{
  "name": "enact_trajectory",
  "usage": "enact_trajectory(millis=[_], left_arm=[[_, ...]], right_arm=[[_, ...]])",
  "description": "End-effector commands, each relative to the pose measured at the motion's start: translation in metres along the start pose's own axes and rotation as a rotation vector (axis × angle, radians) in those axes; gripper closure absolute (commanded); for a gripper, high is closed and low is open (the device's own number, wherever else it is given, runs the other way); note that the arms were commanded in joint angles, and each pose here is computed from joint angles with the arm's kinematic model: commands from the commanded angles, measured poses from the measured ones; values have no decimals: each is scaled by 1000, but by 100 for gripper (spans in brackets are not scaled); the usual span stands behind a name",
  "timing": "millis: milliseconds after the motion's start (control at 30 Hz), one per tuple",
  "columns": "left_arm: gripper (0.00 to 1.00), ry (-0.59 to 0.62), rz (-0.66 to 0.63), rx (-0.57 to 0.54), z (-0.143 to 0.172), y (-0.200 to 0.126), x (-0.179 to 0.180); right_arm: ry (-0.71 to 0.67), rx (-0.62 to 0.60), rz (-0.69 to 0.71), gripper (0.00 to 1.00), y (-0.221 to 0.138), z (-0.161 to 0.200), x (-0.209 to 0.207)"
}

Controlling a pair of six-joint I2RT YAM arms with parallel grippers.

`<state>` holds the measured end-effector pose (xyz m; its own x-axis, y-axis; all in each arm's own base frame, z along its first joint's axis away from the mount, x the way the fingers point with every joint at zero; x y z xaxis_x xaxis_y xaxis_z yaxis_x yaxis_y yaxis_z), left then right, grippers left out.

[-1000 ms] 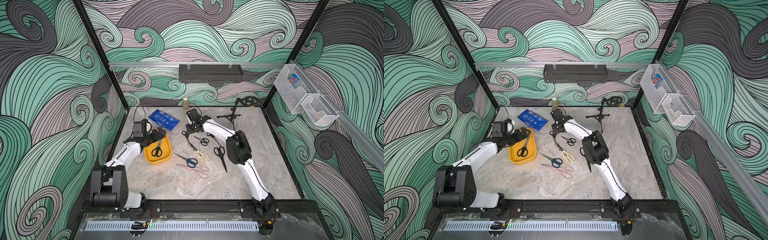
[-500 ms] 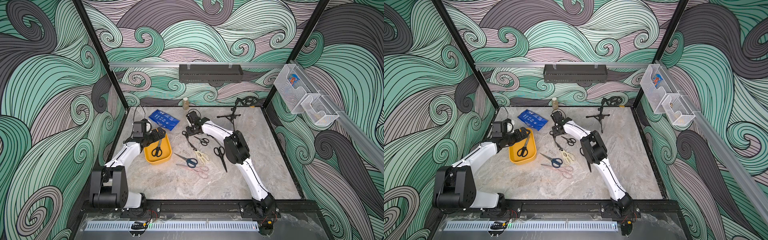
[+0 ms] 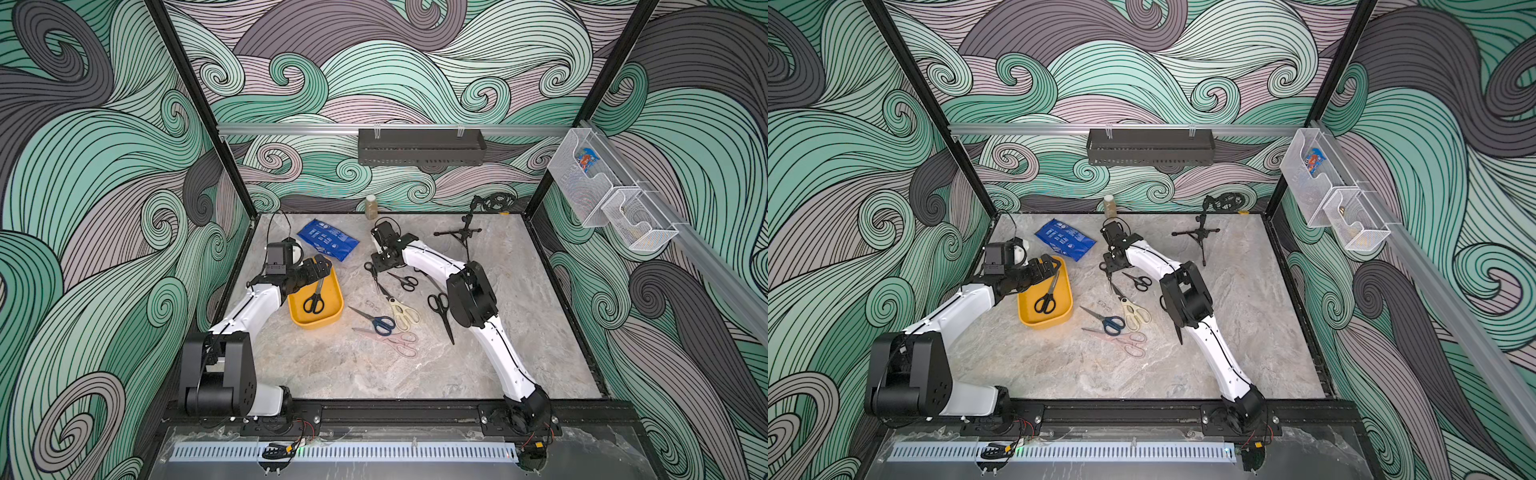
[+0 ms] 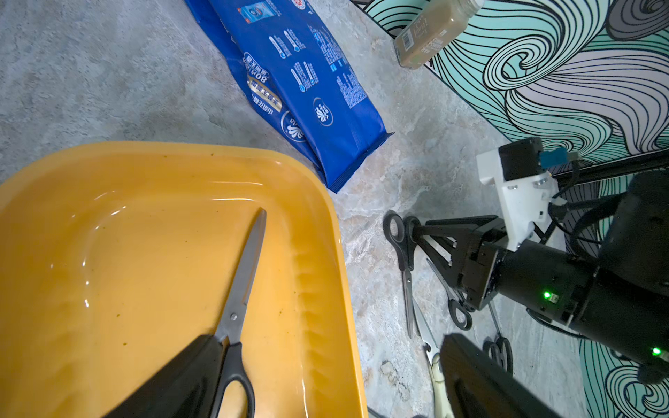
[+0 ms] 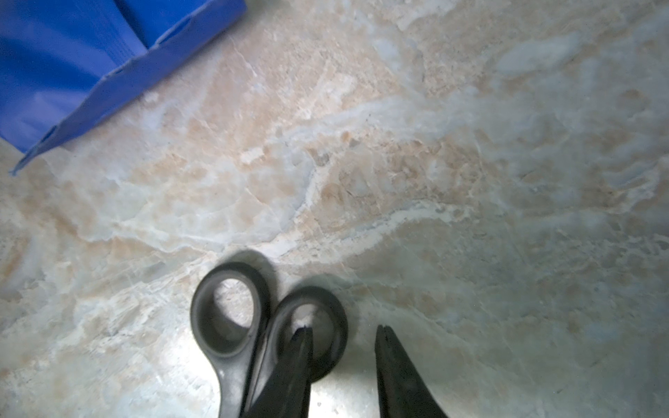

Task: Put the scissors into the storage box
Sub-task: Pick up the scissors from the center of the board.

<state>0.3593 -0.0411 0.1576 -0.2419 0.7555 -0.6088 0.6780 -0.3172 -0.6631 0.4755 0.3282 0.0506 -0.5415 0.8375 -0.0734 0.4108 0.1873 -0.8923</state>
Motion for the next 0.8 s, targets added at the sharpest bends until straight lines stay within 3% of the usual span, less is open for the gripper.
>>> enact_trajectory(millis=[0,333,767], left_arm=[[2,35,23,-20,-8,-8,-14],[1,42,30,-28,-9,-11,-16],[1,47,17,-34,-8,-11,-13]], right_arm=[[-21,236,13,67,10,59,-3],[3,261,-32,68,-18,74,2],[-36,331,-22,69,19,78,1]])
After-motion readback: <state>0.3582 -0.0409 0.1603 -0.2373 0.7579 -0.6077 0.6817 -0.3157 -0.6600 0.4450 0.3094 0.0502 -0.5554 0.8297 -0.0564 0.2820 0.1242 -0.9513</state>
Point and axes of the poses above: each gripper's point midway between its finger pads, its own y axis out along the fingers, its own x axis along the line the jaws close on, z = x × y, the point moved 4 cm from there along -y, back along the fingers, and after that the axes turned 11 degrees about -y, right-handed, at the moved point
